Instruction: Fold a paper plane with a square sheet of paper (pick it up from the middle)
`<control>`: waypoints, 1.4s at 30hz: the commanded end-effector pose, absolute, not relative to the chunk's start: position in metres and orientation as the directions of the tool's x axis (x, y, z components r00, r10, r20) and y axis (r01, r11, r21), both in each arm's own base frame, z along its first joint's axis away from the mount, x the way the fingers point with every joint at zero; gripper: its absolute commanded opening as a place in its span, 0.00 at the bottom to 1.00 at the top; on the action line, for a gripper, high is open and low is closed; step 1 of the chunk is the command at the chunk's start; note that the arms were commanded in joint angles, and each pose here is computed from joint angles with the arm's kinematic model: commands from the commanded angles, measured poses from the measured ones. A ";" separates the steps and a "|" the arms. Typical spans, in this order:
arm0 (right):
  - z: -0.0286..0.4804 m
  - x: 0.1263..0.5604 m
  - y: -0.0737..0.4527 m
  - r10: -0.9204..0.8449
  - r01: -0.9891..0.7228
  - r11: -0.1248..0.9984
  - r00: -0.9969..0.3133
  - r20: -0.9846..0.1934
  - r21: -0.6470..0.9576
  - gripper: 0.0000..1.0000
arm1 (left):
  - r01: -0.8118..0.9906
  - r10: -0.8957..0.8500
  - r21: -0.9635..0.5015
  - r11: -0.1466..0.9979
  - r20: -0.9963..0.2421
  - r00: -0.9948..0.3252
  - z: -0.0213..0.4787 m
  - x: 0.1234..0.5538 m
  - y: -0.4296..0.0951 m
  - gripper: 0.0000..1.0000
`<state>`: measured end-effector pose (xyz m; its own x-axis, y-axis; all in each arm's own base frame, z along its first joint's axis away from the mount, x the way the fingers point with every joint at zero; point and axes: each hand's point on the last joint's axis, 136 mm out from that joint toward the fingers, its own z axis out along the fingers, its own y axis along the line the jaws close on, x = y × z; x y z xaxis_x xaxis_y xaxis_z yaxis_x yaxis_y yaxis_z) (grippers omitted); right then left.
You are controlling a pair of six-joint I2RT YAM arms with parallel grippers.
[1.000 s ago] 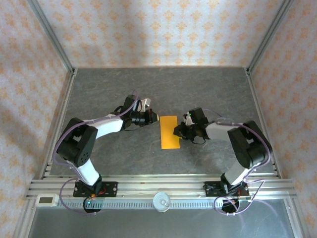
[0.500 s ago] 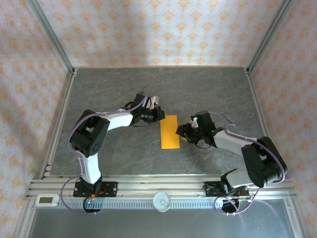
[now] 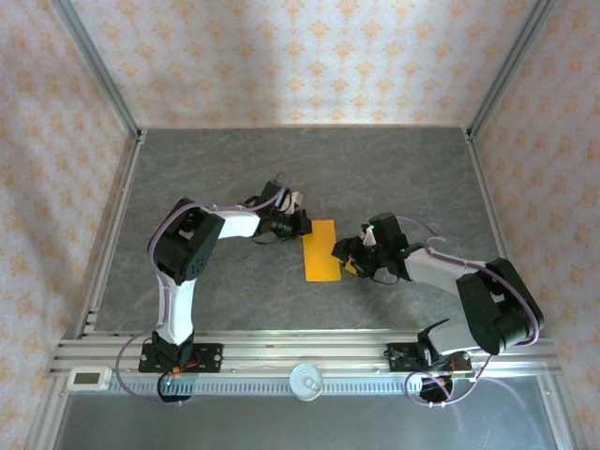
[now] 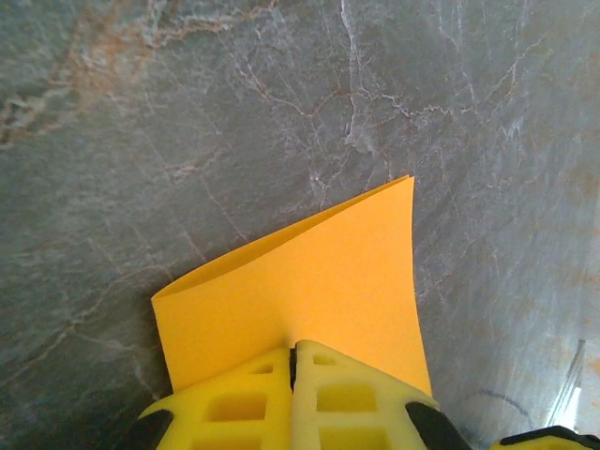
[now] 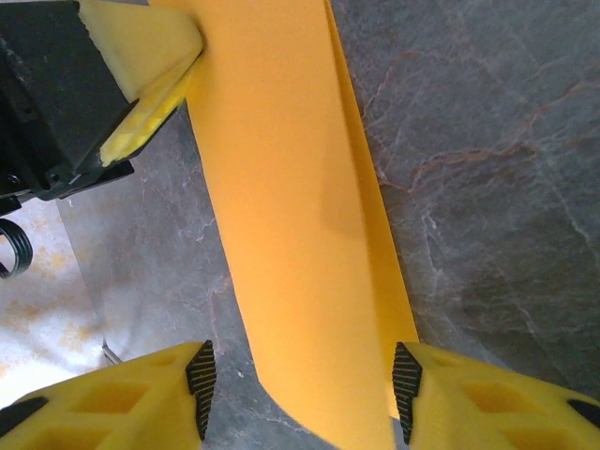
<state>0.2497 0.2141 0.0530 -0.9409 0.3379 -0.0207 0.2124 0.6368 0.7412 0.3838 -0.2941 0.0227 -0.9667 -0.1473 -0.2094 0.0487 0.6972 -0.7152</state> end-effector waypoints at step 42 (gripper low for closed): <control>0.055 0.280 0.234 0.203 0.162 0.472 -0.976 0.072 0.866 0.27 | 0.059 -0.120 -0.680 0.731 -0.212 -0.970 0.009 0.375 -0.284 0.01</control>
